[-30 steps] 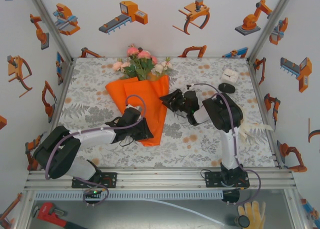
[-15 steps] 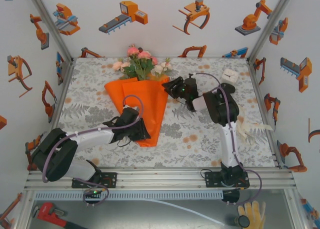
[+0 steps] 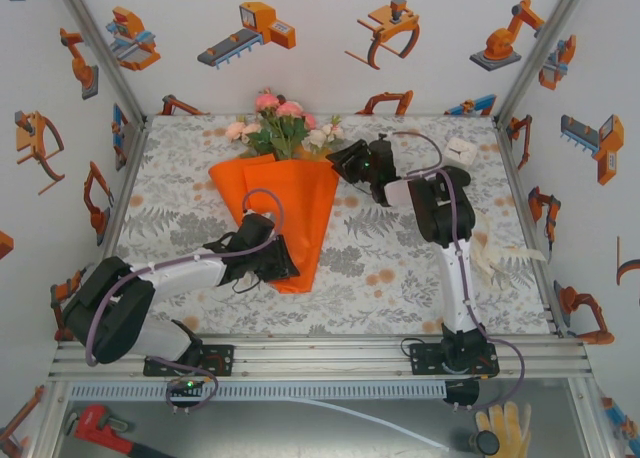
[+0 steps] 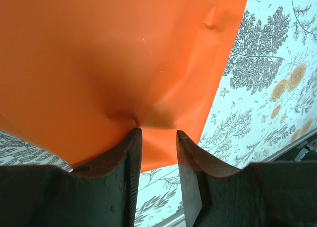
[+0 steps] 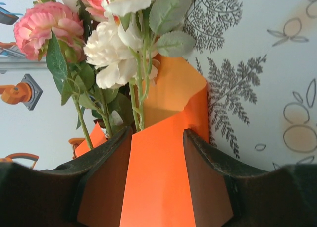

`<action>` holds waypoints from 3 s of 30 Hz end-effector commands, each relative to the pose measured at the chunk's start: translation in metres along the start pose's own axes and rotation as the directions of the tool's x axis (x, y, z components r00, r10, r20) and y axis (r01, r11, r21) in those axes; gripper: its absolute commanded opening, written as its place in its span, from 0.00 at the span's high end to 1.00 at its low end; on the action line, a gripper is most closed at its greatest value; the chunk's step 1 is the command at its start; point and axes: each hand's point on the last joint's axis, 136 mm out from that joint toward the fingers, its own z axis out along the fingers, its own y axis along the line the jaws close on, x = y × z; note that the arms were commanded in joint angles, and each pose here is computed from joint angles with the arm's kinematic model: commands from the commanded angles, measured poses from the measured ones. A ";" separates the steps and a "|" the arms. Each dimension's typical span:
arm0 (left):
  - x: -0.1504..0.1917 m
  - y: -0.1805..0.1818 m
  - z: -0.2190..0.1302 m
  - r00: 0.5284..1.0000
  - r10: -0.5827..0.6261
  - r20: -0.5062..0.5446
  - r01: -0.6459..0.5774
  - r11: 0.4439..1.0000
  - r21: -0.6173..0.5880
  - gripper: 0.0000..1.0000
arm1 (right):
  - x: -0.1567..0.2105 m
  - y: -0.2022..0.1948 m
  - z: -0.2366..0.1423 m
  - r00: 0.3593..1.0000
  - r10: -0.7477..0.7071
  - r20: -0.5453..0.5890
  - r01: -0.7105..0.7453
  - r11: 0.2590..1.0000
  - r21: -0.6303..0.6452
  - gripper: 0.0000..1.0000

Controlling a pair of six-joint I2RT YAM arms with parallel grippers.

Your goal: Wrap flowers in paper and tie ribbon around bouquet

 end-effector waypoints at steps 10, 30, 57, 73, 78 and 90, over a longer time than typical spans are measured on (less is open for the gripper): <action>0.017 0.036 -0.003 0.999 -0.012 -0.052 0.006 0.993 -0.114 0.62 | -0.005 -0.097 0.005 0.999 0.045 0.012 -0.047 0.963 0.265 0.53; 0.016 0.035 -0.009 0.999 -0.014 -0.032 0.011 0.995 -0.100 0.62 | 0.069 -0.013 -0.047 0.985 -0.068 -0.159 0.084 0.992 0.098 0.52; 0.015 0.034 -0.012 1.000 -0.012 -0.024 0.010 0.995 -0.094 0.62 | 0.217 0.004 -0.135 0.966 -0.035 -0.255 0.050 0.997 0.053 0.52; 0.013 0.032 -0.014 1.000 -0.011 -0.017 0.009 0.995 -0.095 0.62 | 0.268 0.012 -0.181 0.957 -0.034 -0.289 0.051 0.997 0.051 0.52; 0.011 0.037 -0.022 1.000 -0.010 -0.003 0.010 0.992 -0.128 0.62 | 0.272 0.026 -0.192 0.957 -0.049 -0.288 0.055 0.998 0.014 0.53; 0.017 0.048 -0.027 0.999 -0.042 0.011 0.043 0.985 -0.169 0.62 | 0.292 0.057 -0.197 0.942 -0.128 -0.309 0.121 0.992 -0.043 0.52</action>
